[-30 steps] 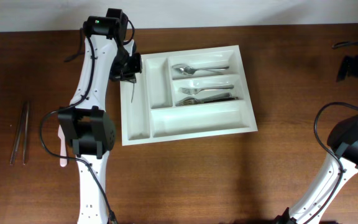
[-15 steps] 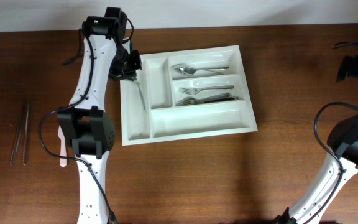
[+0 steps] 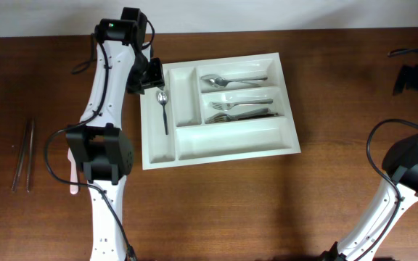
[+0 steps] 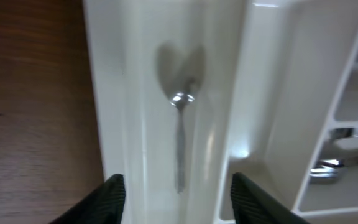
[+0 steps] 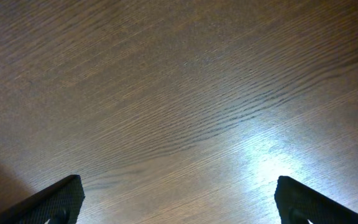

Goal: Pack container
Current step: 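Carry the spoon with the left gripper into the tray's left compartment, then release the spoon and move the left gripper back to the remaining spoon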

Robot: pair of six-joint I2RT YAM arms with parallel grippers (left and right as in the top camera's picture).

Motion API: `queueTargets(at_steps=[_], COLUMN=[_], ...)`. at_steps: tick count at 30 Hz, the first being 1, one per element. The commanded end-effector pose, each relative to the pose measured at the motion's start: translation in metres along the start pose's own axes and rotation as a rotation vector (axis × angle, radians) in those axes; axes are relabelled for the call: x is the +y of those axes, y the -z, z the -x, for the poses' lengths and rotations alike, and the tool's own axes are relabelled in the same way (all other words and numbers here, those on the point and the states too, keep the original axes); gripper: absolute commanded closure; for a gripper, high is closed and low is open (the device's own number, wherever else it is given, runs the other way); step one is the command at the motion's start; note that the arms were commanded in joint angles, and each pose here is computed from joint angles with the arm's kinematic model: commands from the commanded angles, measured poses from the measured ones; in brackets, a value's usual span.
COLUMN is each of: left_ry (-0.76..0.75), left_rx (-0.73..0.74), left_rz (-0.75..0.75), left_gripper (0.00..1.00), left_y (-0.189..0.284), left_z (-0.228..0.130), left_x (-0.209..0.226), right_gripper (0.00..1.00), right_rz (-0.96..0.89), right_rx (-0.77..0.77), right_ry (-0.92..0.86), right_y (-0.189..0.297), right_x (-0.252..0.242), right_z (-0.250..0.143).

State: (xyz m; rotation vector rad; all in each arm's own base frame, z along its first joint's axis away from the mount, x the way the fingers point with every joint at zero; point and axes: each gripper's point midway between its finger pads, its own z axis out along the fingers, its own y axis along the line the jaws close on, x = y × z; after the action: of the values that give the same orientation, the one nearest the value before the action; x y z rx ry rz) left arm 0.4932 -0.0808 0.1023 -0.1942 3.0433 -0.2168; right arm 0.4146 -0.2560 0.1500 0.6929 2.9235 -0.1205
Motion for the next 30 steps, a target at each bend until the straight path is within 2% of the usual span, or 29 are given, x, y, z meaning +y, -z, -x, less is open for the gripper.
queueTargets(at_steps=[1, 3, 5, 12, 17, 25, 30], left_ry=[0.007, 0.026, 0.052, 0.182, 0.170, 0.105, 0.106], left_rx=[-0.039, -0.045, -0.049, -0.061, -0.098, -0.142, -0.102], left_rz=[0.050, 0.051, 0.053, 0.066, 0.134, 0.218, 0.219], left_gripper=[0.34, 0.27, 0.24, 0.23, 0.21, 0.17, 0.17], left_y=[0.004, 0.005, 0.007, 0.016, 0.021, 0.021, -0.009], left_z=[0.012, 0.015, 0.018, 0.026, 0.034, 0.045, 0.047], left_x=[0.024, 0.033, 0.046, 0.113, 0.144, 0.154, 0.158], right_gripper=[0.01, 0.01, 0.01, 0.01, 0.01, 0.01, 0.01], right_rz=[0.006, 0.006, 0.006, 0.006, 0.006, 0.006, 0.006], right_rx=[-0.001, -0.001, -0.001, -0.001, -0.001, -0.001, -0.001], right_ry=[-0.004, -0.004, -0.004, -0.004, -0.004, -0.004, -0.004], right_y=[0.001, 0.001, 0.001, 0.001, 0.001, 0.001, 0.001], right_x=[0.003, 0.003, 0.003, 0.003, 0.003, 0.003, 0.003], right_z=[0.000, 0.000, 0.000, 0.000, 0.000, 0.000, 0.000])
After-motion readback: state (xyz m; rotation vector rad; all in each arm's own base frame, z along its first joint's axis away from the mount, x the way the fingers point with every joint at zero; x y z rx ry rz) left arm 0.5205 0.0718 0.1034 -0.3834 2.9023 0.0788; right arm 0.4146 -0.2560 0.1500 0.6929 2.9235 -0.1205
